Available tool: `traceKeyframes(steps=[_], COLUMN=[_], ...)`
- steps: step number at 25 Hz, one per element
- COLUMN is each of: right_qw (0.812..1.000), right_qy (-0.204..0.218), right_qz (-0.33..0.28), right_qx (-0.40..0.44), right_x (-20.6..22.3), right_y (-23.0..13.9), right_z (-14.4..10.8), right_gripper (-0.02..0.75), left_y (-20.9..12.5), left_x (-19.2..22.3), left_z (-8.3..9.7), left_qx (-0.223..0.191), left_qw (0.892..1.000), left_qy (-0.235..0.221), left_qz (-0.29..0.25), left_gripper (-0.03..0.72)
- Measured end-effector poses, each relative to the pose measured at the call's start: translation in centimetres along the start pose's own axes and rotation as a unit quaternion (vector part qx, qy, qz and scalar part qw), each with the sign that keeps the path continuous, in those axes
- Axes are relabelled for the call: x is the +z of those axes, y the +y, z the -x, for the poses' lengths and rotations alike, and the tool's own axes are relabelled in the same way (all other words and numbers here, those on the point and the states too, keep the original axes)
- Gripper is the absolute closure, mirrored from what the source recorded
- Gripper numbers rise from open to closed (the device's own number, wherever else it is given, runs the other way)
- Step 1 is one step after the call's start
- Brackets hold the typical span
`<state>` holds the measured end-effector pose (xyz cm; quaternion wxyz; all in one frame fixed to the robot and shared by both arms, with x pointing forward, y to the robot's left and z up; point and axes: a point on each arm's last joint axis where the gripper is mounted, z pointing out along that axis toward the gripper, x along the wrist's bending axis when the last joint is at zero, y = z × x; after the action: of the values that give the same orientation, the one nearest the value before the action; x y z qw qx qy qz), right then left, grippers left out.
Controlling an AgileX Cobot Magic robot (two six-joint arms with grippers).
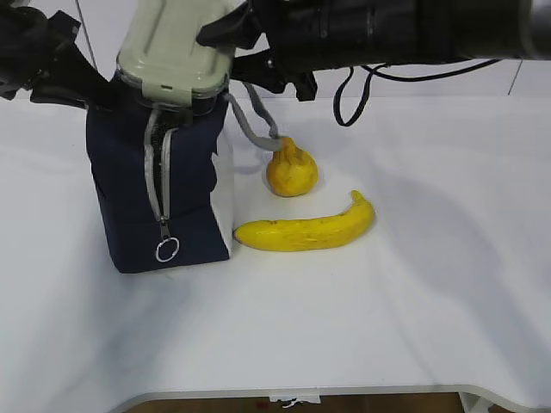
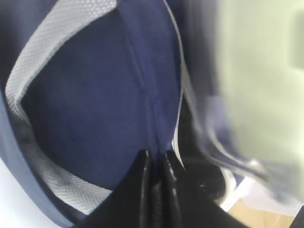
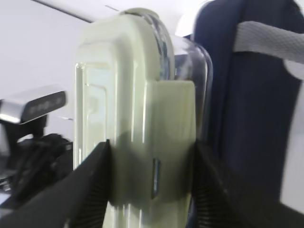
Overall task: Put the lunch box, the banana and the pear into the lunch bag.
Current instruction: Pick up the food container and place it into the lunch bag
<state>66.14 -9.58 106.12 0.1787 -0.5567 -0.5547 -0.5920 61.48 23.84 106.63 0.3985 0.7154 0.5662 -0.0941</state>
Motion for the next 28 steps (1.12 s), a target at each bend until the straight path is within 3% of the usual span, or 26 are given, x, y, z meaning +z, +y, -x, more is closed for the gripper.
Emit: traceKeyframes(steps=[8, 21, 28], right_qw=[0.995, 0.993, 0.992], right_qy=[-0.073, -0.069, -0.075], right_qz=[-0.016, -0.034, -0.064], right_qx=[-0.060, -0.092, -0.083], right_x=[-0.3, 2.7, 5.4], right_y=[0.2, -2.8, -4.8], right_z=[2.6, 0.5, 2.3], right_gripper=[0.374, 0.374, 0.374], left_y=[0.0, 0.4, 0.5], left_x=[-2.1, -2.5, -2.6], left_z=[-1.0, -0.4, -0.2], left_qx=[-0.004, -0.013, -0.009], left_qw=[1.000, 0.999, 0.999], left_qy=[0.020, -0.016, -0.027], left_qz=[0.015, 0.042, 0.045], left_gripper=[0.676, 0.676, 0.676])
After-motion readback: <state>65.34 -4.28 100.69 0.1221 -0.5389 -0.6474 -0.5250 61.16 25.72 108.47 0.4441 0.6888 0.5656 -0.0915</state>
